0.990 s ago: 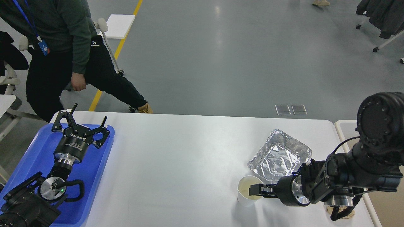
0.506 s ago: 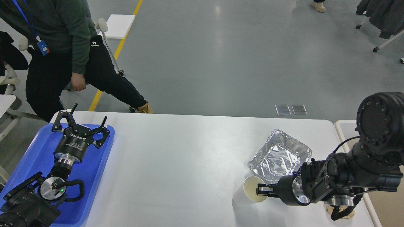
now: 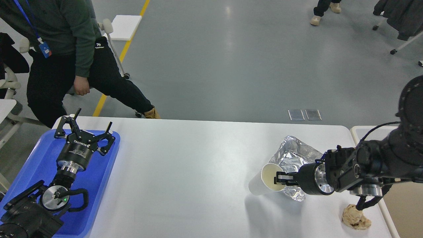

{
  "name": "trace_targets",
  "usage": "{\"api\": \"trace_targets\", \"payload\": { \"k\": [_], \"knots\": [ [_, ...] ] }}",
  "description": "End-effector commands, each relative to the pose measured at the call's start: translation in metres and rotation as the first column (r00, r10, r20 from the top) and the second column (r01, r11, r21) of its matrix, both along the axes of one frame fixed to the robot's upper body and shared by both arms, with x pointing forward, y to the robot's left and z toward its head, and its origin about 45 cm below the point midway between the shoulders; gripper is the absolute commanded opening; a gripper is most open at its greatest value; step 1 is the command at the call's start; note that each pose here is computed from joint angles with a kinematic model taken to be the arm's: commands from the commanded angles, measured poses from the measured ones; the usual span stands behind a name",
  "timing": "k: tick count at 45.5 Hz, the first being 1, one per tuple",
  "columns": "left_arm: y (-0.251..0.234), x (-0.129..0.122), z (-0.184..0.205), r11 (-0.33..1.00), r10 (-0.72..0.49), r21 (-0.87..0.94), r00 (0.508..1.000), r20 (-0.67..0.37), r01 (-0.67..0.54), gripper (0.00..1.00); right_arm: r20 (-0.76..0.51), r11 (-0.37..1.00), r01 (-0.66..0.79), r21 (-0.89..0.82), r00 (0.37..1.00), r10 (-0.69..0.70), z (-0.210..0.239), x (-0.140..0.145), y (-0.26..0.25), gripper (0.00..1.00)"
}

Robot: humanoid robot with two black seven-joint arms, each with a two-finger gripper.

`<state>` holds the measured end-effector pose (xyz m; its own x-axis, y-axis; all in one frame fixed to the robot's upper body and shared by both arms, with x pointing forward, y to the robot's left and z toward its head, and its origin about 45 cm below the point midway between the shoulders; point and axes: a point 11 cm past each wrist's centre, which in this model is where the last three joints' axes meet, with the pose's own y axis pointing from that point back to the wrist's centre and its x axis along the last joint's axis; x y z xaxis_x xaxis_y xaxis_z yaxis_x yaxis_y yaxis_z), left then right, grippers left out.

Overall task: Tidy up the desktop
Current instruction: 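Lift the cup with the right gripper and carry it toward the bin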

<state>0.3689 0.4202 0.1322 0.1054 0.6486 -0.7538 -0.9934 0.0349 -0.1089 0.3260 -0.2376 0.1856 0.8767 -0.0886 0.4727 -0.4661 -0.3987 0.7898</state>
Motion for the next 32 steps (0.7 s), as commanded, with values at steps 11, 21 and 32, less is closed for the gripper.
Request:
{"api": "trace_targets", "payload": {
  "k": [11,21,32],
  "knots": [
    [0.000,0.000,0.000,1.000,0.001,0.000,1.000,-0.001,-0.001,0.99,0.064,0.991,0.059,0.118,0.996,-0.067,0.143,0.047,-0.019,0.00],
    [0.000,0.000,0.000,1.000,0.001,0.000,1.000,-0.001,-0.001,0.99,0.077,0.987,0.044,0.157,0.995,-0.057,0.207,0.049,-0.022,0.00],
    [0.000,0.000,0.000,1.000,0.001,0.000,1.000,-0.001,-0.001,0.99,0.091,0.984,0.023,0.178,0.995,-0.039,0.245,0.046,-0.021,0.00]
  ]
}}
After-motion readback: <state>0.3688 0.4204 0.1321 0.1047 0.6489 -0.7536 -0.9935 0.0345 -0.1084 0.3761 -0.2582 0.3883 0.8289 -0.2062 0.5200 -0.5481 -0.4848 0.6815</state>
